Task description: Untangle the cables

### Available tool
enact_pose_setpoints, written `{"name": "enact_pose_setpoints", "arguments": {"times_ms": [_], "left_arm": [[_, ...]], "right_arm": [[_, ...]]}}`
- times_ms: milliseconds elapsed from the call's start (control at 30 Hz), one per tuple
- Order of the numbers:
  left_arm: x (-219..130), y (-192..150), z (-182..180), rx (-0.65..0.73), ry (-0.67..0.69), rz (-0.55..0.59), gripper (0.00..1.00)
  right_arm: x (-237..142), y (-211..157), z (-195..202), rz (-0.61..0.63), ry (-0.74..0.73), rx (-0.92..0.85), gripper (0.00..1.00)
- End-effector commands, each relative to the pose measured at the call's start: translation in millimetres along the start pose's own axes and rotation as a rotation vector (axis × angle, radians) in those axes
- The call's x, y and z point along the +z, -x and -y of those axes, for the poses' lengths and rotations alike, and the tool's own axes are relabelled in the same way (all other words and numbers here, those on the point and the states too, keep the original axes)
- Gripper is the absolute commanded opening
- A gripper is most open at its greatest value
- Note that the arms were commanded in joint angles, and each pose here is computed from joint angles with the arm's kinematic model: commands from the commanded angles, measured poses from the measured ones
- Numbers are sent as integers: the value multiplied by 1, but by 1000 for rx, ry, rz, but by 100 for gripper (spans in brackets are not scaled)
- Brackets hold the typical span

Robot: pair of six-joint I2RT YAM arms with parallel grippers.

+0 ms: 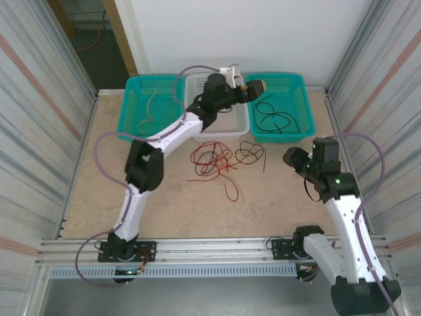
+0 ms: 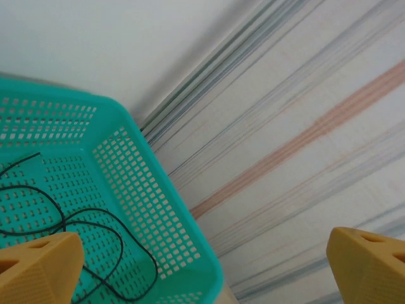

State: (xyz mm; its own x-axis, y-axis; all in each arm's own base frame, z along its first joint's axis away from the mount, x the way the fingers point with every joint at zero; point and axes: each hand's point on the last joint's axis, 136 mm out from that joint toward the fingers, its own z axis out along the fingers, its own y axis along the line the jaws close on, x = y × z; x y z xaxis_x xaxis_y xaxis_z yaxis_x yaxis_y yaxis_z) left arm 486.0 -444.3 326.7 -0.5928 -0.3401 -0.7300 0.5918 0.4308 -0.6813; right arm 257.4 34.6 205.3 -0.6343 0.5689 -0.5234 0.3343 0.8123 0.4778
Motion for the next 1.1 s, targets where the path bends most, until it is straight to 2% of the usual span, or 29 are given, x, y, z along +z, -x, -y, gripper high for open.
{"name": "enact_pose_setpoints", "arguments": {"times_ms": [0, 133, 267, 367, 500, 667, 867, 967, 1067], "left_arm": [[-77, 52, 80, 201, -61, 135, 94], [-141, 7, 57, 249, 89, 36, 81], [-211, -34, 21, 263, 295, -47, 75], [-261, -60, -8, 228, 435, -91, 71], [-306, -84, -29, 142, 505, -86, 65], [-327, -97, -39, 109, 528, -85, 60], [-322, -99, -35, 113, 491, -120, 50], [-320, -100, -33, 113, 476, -129, 44], [-323, -98, -29, 120, 476, -128, 41]], "right_arm": [[15, -8, -31, -92, 88, -96, 64], [42, -44, -65, -202, 104, -278, 65], [68, -82, -101, -283, 103, -455, 66], [92, -107, -121, -337, 74, -548, 65], [121, -135, -133, -401, 49, -589, 64], [145, -152, -128, -430, -25, -634, 62], [161, -135, -134, -398, -63, -691, 66], [182, -148, -136, -454, -53, -728, 63], [199, -162, -127, -485, -92, -751, 55]]}}
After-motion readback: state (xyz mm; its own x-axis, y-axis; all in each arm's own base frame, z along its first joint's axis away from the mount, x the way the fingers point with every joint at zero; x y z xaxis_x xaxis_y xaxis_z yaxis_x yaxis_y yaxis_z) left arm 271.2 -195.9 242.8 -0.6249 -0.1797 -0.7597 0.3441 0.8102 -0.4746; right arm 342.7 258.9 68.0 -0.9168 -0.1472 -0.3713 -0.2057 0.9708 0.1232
